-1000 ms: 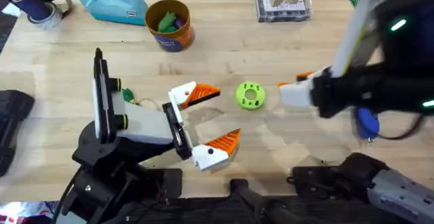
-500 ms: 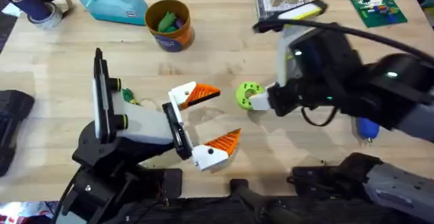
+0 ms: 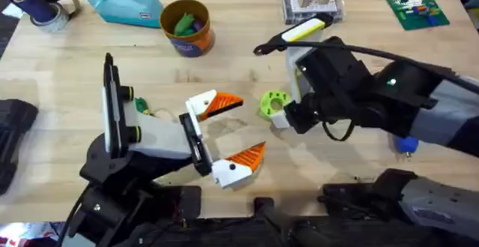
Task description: Pick up the gripper from the table and insert it into the empty holder that is missing its gripper. Then pick up a screw, insert it into the mounting hole, and use the screwdriver to tighten it. Finally, clean up the table by picking up the vegetable and placing it into the bucket.
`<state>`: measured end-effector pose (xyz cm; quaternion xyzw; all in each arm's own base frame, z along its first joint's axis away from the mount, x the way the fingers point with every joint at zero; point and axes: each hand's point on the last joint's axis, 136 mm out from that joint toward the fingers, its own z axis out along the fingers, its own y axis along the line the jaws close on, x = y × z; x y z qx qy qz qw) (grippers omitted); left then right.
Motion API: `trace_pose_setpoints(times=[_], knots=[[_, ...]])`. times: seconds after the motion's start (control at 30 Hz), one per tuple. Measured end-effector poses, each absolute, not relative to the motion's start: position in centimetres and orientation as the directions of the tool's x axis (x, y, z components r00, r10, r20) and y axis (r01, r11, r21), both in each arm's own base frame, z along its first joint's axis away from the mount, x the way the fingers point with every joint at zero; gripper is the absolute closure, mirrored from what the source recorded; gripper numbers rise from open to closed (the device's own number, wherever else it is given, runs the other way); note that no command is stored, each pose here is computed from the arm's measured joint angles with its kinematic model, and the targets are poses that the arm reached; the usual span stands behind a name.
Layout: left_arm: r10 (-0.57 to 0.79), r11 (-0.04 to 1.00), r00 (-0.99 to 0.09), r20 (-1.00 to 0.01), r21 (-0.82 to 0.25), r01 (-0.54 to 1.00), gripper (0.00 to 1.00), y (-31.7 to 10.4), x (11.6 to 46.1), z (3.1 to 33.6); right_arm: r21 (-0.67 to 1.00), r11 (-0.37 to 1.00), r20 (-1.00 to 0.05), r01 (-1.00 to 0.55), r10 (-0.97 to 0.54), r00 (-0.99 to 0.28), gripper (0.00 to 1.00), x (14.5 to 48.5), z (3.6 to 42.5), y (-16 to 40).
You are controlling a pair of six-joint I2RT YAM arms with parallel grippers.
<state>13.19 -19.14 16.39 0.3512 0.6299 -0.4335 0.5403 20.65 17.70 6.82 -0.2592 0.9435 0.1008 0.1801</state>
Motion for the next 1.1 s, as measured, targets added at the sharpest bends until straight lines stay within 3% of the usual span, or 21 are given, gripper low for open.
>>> trace_pose_setpoints(times=[0.67, 0.8, 1.1], knots=[[-0.026, 0.377, -0.169, -0.985, -0.167, 0.911, 0.006, -19.1, 13.2, 16.4, 0.070, 0.852, -0.344, -0.519, -0.468, -0.814, 0.849, 20.7, 5.4, 17.3], [-0.026, 0.377, -0.169, -0.985, -0.167, 0.911, 0.006, -19.1, 13.2, 16.4, 0.071, 0.851, -0.344, -0.520, -0.469, -0.814, 0.987, 20.7, 5.4, 17.3], [-0.026, 0.377, -0.169, -0.985, -0.167, 0.911, 0.006, -19.1, 13.2, 16.4, 0.074, 0.850, -0.363, -0.522, -0.464, -0.808, 0.994, 21.0, 5.5, 17.6]])
